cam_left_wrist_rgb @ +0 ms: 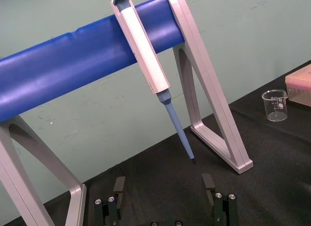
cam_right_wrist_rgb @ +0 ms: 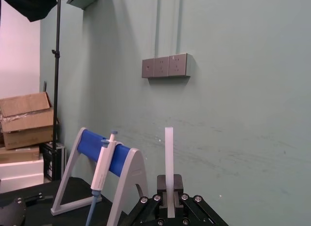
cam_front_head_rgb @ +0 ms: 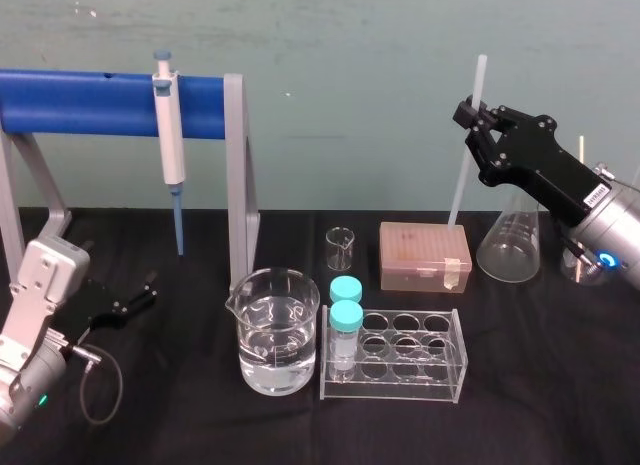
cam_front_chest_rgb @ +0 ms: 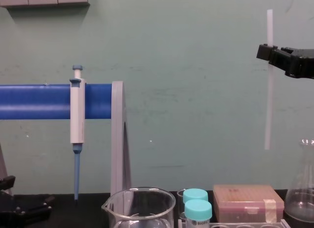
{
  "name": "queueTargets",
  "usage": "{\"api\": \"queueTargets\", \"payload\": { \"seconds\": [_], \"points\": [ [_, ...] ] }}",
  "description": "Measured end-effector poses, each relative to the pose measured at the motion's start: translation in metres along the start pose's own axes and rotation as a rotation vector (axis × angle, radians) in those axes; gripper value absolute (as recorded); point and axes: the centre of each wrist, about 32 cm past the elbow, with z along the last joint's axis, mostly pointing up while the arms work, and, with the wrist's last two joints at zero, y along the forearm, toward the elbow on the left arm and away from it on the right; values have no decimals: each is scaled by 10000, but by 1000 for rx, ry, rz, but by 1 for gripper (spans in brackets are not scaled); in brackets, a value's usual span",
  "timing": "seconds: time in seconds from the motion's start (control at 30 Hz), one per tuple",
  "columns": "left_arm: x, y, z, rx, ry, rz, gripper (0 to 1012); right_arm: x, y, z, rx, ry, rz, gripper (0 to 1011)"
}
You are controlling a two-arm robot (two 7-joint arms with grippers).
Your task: Pick up the stirring rod with one hand, then place it down.
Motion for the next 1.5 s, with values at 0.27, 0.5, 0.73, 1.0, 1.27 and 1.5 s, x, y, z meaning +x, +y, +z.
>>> {"api": "queueTargets", "payload": {
  "seconds": [0.27,0.5,0.73,1.0,1.27,1.5],
  "points": [
    [0,0,0,0,0,0,1000,-2,-5,0,-1,1,1,71],
    [0,0,0,0,0,0,1000,-12,-4,-4,-3,2,4,71],
    [0,0,0,0,0,0,1000,-21,0,-9,-4,2,7,71],
    [0,0,0,0,0,0,1000,-24,6,-22,-8,3,8,71],
    [0,0,0,0,0,0,1000,-23,14,-32,-9,4,8,71],
    [0,0,0,0,0,0,1000,-22,26,-38,-10,5,10,71]
  ]
}}
